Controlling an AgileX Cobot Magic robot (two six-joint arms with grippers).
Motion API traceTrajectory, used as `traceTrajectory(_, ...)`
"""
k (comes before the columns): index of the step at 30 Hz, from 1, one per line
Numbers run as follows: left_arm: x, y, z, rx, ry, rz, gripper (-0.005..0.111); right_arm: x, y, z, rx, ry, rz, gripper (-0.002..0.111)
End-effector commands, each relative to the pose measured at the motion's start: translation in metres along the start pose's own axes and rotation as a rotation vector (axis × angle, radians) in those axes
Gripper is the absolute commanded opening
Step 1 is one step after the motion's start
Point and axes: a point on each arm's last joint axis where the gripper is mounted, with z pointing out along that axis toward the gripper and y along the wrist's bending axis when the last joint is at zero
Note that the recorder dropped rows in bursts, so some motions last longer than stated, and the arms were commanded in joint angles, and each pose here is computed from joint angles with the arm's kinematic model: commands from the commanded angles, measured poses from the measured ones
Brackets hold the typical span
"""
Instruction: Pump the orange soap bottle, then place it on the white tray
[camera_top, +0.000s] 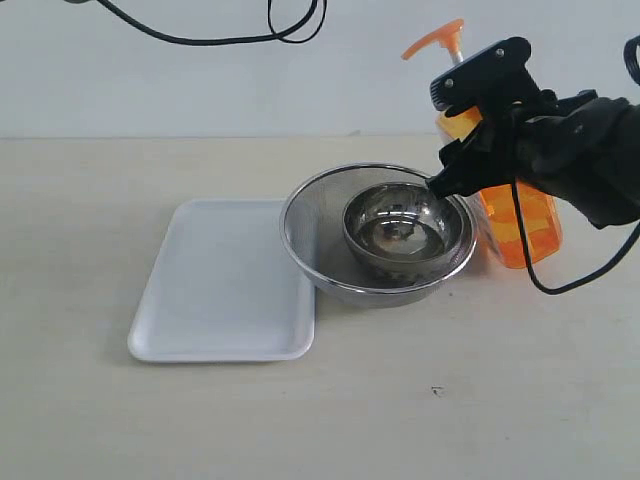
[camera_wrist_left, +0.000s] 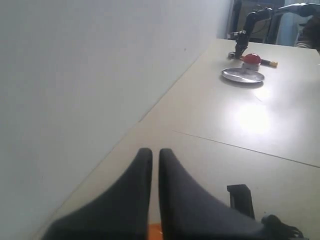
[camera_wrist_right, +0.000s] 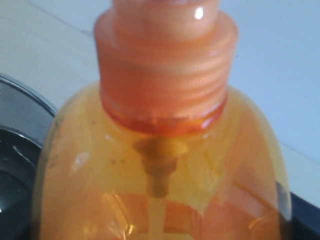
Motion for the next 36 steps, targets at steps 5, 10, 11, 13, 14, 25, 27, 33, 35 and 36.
traceTrajectory(5,0.003,0.002,0.004,-0.021,0.002,0.068,0.005,0.001,0.005,0.0,-0.053,0.019,0.011,0.0)
traceTrajectory(10,0.008,0.003,0.006,-0.016,0.011,0.039,0.005,0.001,0.005,0.0,-0.06,0.022,0.011,0.0)
traceTrajectory(11,0.01,0.003,0.007,-0.016,0.015,0.02,0.005,0.002,0.006,-0.001,-0.065,0.024,0.011,0.0)
traceTrajectory(13,0.013,0.004,0.007,-0.025,0.02,-0.003,0.005,0.002,0.006,-0.001,-0.069,0.025,0.011,0.0)
traceTrajectory(14,0.014,0.004,0.008,-0.027,0.023,-0.005,0.005,0.002,0.006,-0.001,-0.069,0.025,0.011,0.0)
traceTrajectory(25,0.011,-0.018,0.003,0.212,-0.013,0.488,0.005,0.002,0.006,-0.001,-0.069,0.025,0.011,0.0)
traceTrajectory(27,0.006,-0.021,0.0,0.229,-0.023,0.495,0.005,0.002,0.006,-0.001,-0.069,0.025,0.011,0.0)
traceTrajectory(33,-0.023,-0.032,-0.016,0.236,-0.079,0.615,0.005,0.002,0.006,-0.001,-0.069,0.024,0.009,0.0)
traceTrajectory(35,-0.036,-0.039,-0.024,0.25,-0.104,0.64,0.005,0.002,0.006,-0.001,-0.069,0.024,0.009,0.0)
traceTrajectory(36,-0.042,-0.042,-0.028,0.255,-0.114,0.649,0.005,0.002,0.006,-0.001,-0.069,0.024,0.009,0.0)
